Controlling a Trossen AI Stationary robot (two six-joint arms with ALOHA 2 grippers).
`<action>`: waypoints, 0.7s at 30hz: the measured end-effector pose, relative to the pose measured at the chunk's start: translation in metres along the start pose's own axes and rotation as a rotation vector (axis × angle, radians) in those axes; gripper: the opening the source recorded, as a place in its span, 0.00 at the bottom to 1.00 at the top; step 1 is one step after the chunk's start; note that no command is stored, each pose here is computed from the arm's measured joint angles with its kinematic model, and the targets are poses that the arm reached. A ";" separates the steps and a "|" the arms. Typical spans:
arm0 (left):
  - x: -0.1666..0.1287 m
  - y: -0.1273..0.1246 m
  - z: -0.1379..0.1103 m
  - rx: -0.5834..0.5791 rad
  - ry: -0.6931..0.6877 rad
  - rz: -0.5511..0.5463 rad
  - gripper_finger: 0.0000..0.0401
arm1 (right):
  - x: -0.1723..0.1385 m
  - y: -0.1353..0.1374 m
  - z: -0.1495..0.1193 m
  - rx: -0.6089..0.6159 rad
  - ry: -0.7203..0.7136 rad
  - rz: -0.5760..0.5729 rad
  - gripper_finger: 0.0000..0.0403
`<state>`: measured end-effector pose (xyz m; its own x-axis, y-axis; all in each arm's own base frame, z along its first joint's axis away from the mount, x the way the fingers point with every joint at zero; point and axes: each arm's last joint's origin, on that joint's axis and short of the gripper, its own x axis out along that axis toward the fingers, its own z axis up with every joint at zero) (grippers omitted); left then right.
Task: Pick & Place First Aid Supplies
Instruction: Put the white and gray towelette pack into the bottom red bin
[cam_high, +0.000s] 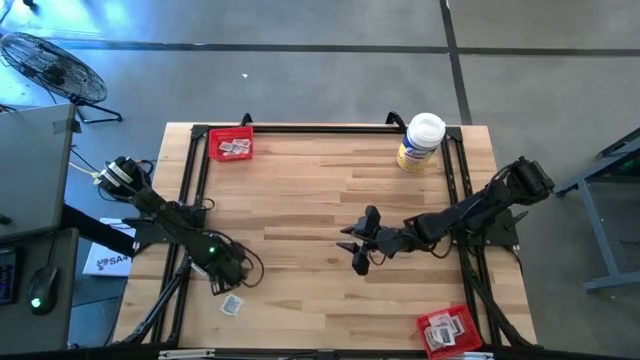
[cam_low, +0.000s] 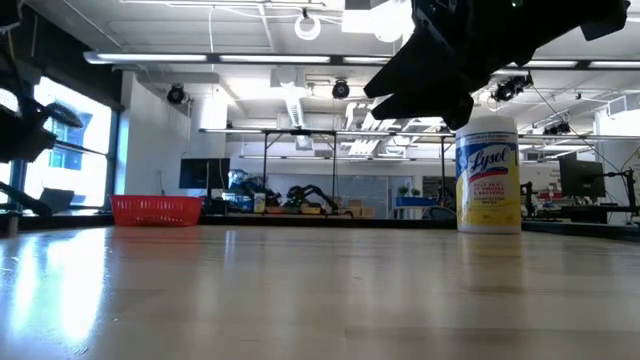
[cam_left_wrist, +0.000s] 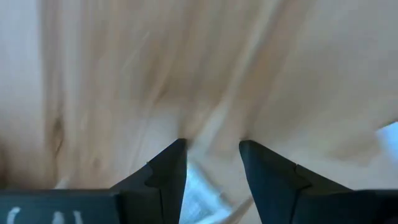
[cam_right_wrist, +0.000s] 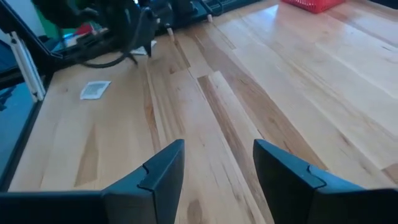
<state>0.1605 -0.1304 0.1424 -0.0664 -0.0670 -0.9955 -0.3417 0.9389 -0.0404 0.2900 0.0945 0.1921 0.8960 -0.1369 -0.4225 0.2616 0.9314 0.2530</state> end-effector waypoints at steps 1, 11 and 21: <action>-0.002 -0.004 0.003 0.021 -0.039 -0.016 0.39 | 0.000 0.000 0.000 0.002 -0.004 0.002 0.46; -0.032 -0.021 0.010 0.093 -0.051 -0.068 0.39 | 0.002 -0.003 0.004 0.015 -0.016 -0.005 0.46; -0.025 0.011 -0.011 -0.136 0.193 0.209 0.39 | 0.002 -0.003 0.003 0.014 -0.013 -0.005 0.46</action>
<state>0.1477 -0.1221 0.1681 -0.3210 0.0477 -0.9459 -0.4236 0.8860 0.1885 0.2921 0.0899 0.1933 0.8990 -0.1462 -0.4128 0.2712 0.9259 0.2629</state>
